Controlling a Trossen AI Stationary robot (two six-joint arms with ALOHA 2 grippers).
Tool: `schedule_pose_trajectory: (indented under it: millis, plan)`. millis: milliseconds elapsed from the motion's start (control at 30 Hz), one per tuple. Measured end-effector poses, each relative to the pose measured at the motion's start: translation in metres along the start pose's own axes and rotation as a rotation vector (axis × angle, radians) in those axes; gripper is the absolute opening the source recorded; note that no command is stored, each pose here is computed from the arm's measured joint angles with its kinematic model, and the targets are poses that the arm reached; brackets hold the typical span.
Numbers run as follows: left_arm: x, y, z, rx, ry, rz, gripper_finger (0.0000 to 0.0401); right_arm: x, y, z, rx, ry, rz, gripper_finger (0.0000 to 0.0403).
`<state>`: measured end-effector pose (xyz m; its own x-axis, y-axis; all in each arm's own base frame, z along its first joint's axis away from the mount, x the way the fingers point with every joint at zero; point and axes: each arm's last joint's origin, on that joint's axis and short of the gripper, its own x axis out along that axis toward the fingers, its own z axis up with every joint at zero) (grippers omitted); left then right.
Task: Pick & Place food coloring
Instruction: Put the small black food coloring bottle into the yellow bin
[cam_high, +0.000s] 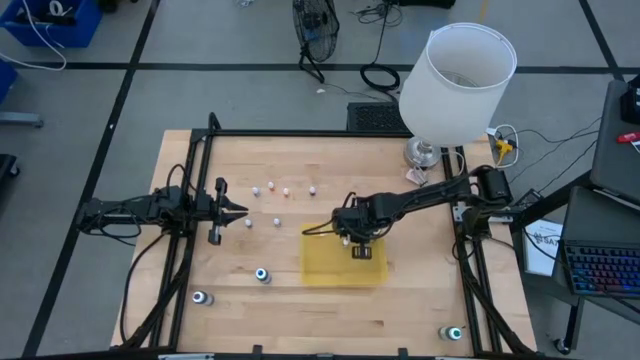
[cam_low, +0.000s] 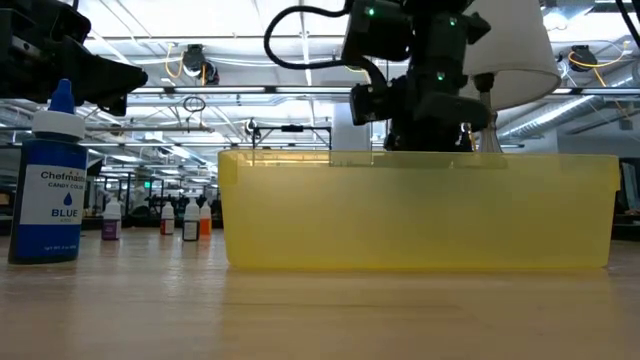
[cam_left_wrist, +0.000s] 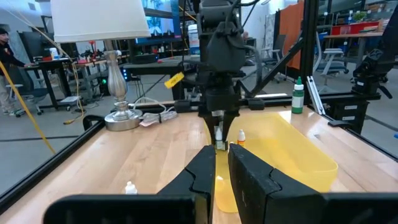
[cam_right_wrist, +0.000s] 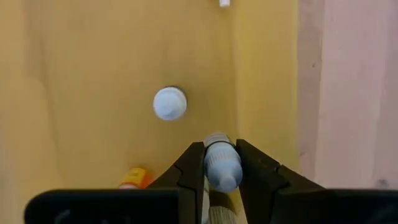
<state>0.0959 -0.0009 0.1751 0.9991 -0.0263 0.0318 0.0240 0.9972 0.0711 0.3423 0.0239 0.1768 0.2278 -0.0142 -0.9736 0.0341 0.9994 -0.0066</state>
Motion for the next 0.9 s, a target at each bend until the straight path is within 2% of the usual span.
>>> schedule_pose_trajectory:
  millis: [167, 567, 767, 900]
  plan:
    - [0.000, 0.000, 0.000, 0.000, 0.000, 0.000, 0.0051, 0.011, -0.004, -0.003, 0.005, -0.037, 0.061, 0.0059]
    - [0.000, 0.000, 0.000, 0.000, 0.000, 0.000, 0.0051, 0.022, -0.012, -0.009, 0.021, -0.055, 0.080, 0.0059]
    - [0.000, 0.000, 0.000, 0.000, 0.000, 0.000, 0.0051, 0.022, -0.011, -0.009, 0.025, -0.063, 0.084, 0.0113]
    - [0.000, 0.000, 0.000, 0.000, 0.000, 0.000, 0.0051, 0.022, -0.011, -0.009, 0.027, -0.063, 0.085, 0.0131]
